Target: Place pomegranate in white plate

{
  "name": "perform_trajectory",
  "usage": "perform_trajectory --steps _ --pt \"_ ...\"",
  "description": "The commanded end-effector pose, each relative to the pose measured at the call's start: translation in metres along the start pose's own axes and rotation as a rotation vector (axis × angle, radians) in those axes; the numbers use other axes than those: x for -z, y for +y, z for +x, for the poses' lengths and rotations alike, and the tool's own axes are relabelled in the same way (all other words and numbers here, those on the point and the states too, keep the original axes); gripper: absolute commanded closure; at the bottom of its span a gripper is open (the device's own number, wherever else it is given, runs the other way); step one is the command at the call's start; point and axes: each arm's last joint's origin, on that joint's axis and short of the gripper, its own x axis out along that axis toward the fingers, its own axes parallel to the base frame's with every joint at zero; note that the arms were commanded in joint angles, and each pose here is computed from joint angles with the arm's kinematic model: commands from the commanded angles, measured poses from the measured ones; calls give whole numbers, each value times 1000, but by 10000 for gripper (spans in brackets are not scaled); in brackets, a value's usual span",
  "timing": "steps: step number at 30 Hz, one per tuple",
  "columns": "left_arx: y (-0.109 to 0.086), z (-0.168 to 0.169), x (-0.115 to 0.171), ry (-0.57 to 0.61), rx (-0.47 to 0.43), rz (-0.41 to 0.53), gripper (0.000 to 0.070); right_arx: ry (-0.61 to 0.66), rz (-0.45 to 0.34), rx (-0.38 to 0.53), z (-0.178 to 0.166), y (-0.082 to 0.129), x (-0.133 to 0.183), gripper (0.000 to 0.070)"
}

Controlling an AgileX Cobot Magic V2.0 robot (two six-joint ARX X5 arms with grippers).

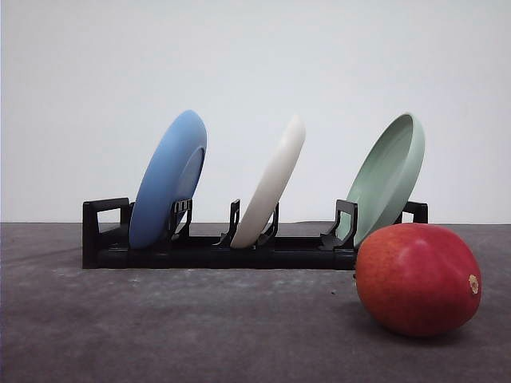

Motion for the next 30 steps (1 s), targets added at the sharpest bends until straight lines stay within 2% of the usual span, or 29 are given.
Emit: perform_trajectory --steps 1,8,13,16,21,25,30 --pt "-5 -6 -13 49 -21 39 689 67 6 10 -4 4 -8 694" --pt "-17 -8 -44 252 -74 102 689 333 -66 -64 -5 15 -25 694" --pt "-21 2 -51 429 -43 131 689 490 -119 -130 6 18 -24 694" --pt "-23 13 -51 513 10 147 689 548 -133 -173 14 18 -21 694" --pt "-28 29 -45 584 90 188 689 594 -165 -233 21 21 -17 693" --pt "-38 42 -43 586 189 242 689 600 -211 -303 20 26 -16 693" --pt "-51 55 -40 570 318 358 689 609 -270 -399 18 31 -14 693"
